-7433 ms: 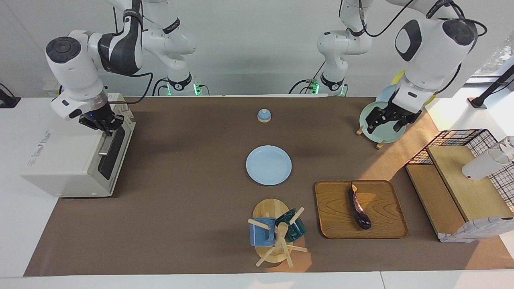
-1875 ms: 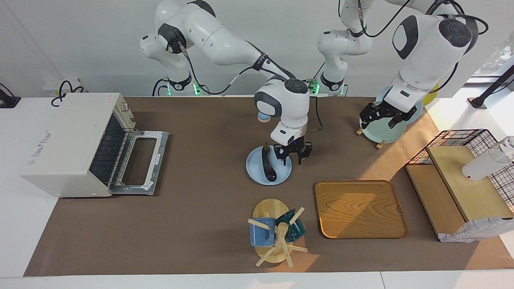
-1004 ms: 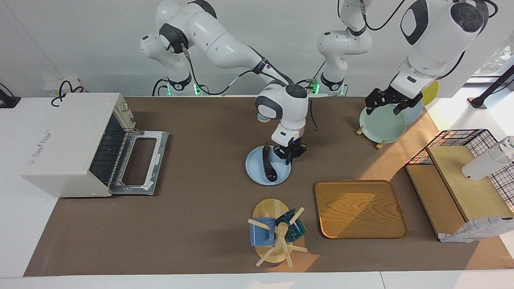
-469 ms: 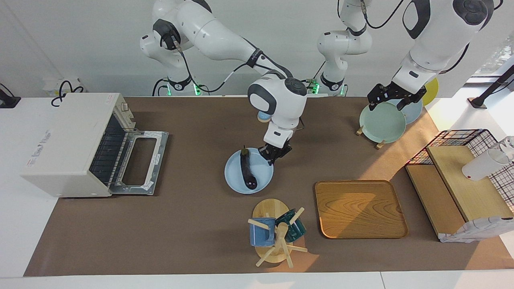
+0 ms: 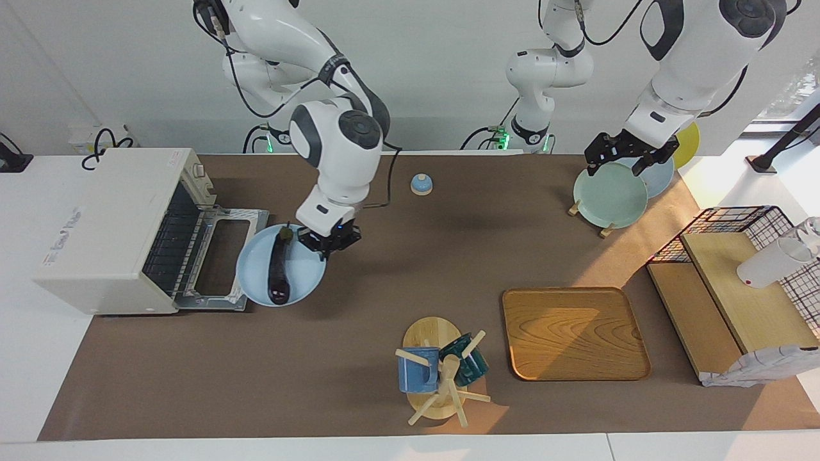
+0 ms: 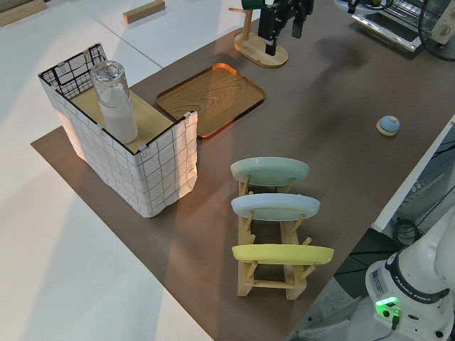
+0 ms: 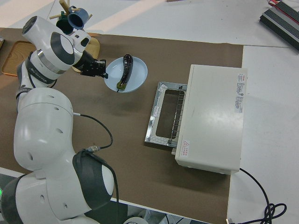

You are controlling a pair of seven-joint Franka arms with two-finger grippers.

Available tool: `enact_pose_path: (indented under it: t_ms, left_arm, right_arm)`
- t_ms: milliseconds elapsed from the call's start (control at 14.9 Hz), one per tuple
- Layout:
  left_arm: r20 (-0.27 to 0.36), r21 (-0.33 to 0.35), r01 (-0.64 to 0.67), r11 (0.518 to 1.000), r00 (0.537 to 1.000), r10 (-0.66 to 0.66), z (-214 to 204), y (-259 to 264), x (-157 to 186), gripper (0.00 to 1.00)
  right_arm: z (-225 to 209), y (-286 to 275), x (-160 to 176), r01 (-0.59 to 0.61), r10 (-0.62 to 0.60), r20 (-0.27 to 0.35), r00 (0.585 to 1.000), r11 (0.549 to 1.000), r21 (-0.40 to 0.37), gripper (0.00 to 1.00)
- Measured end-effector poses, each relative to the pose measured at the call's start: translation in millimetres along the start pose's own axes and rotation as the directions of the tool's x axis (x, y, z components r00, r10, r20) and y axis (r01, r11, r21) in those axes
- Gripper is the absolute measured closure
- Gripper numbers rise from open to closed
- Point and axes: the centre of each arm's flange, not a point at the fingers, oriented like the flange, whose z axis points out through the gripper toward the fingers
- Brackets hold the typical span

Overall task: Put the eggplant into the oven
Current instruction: 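Carry the eggplant with the right gripper toward the open oven, then lower the eggplant into the oven and open the right gripper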

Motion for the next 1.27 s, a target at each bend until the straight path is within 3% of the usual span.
enact_pose_path:
  t_ms: [201, 469, 737, 1071, 1272]
  left_arm:
    - [-0.003, 0.000, 0.000, 1.000, 1.000, 0.000, -1, 0, 0, 0.00]
    - [-0.010, 0.000, 0.001, 1.000, 1.000, -0.001, -2, 0, 1, 0.00]
    - [-0.010, 0.000, 0.003, 1.000, 1.000, -0.003, -2, -2, 1, 0.00]
    - [-0.010, -0.001, 0.010, 1.000, 1.000, -0.010, -2, -6, 1, 0.00]
    - [-0.010, -0.001, 0.011, 1.000, 1.000, -0.011, -2, -6, 1, 0.00]
  right_arm:
    - [25, 49, -46, -0.038, 0.038, 0.059, 0.998, 0.999, -0.002, 0.97]
    - [66, 130, -66, -0.030, 0.024, 0.126, 0.992, 0.998, 0.050, 0.97]
    - [108, 191, -80, 0.007, -0.018, 0.103, 0.995, 0.994, 0.107, 0.97]
    - [125, 200, -92, 0.016, -0.023, 0.059, 0.998, 0.992, 0.123, 0.97]
    - [129, 196, -95, 0.013, -0.021, 0.062, 0.998, 0.991, 0.135, 0.86]
